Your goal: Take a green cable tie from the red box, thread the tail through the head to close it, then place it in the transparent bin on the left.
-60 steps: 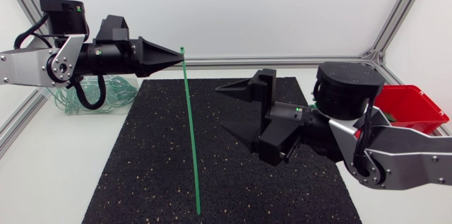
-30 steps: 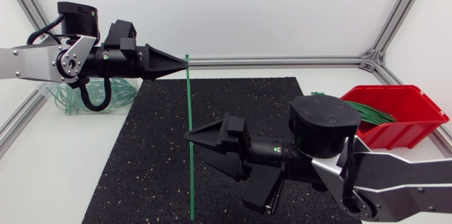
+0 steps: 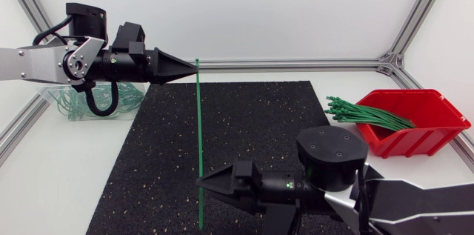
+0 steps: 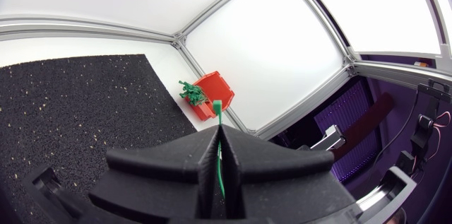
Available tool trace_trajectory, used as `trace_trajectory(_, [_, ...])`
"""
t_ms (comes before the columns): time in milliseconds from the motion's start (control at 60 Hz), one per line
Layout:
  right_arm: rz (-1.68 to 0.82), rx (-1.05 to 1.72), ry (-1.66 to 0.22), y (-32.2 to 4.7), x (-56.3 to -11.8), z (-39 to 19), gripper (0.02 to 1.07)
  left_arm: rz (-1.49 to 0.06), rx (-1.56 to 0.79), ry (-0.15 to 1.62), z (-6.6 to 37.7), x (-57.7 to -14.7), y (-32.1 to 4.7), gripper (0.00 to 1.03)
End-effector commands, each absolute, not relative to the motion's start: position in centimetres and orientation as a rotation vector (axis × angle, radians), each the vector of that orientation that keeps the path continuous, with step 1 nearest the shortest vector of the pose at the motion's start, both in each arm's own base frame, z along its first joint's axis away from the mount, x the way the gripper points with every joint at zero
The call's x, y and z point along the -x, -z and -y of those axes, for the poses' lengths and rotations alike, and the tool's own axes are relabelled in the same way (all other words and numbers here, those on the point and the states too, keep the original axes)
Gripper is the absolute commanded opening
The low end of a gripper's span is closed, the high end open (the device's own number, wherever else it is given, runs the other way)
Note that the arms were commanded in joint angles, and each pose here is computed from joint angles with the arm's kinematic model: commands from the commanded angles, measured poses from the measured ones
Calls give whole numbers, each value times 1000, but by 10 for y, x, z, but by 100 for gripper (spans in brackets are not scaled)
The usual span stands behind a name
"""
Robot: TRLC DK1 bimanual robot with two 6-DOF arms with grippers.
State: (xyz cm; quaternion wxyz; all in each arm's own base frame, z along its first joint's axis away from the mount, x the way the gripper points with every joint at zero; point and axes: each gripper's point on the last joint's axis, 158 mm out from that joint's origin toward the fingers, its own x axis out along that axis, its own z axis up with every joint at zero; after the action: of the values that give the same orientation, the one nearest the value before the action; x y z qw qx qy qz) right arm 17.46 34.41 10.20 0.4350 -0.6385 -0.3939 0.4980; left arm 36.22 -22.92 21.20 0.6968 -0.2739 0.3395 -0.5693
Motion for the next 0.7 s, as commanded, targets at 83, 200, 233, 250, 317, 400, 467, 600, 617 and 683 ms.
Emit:
trace_trajectory(83, [1013, 1598, -1257, -94, -164, -343, 55, -751, 595, 1295, 231, -364, -211, 4])
trace_trajectory(200, [1030, 1593, -1266, -95, -157, -345, 42, -759, 591, 1296, 232, -363, -209, 4])
trace_trajectory(233, [1035, 1593, -1267, -95, -156, -346, 42, -763, 591, 1295, 233, -362, -208, 4])
trace_trajectory(250, [1038, 1593, -1266, -95, -155, -346, 42, -763, 591, 1296, 233, -362, -208, 4])
trace_trajectory(317, [1042, 1593, -1264, -95, -154, -347, 42, -769, 592, 1298, 234, -360, -206, 4])
trace_trajectory(400, [1048, 1594, -1264, -96, -153, -348, 34, -773, 590, 1299, 235, -359, -205, 4])
trace_trajectory(467, [1047, 1595, -1263, -95, -154, -348, 25, -775, 592, 1297, 235, -359, -204, 4])
trace_trajectory(600, [1038, 1596, -1264, -94, -155, -348, 18, -778, 591, 1298, 235, -358, -204, 4])
trace_trajectory(617, [1037, 1597, -1265, -94, -155, -348, 18, -778, 591, 1298, 235, -358, -204, 4])
trace_trajectory(683, [1032, 1599, -1270, -91, -155, -348, 18, -781, 588, 1300, 236, -357, -203, 4])
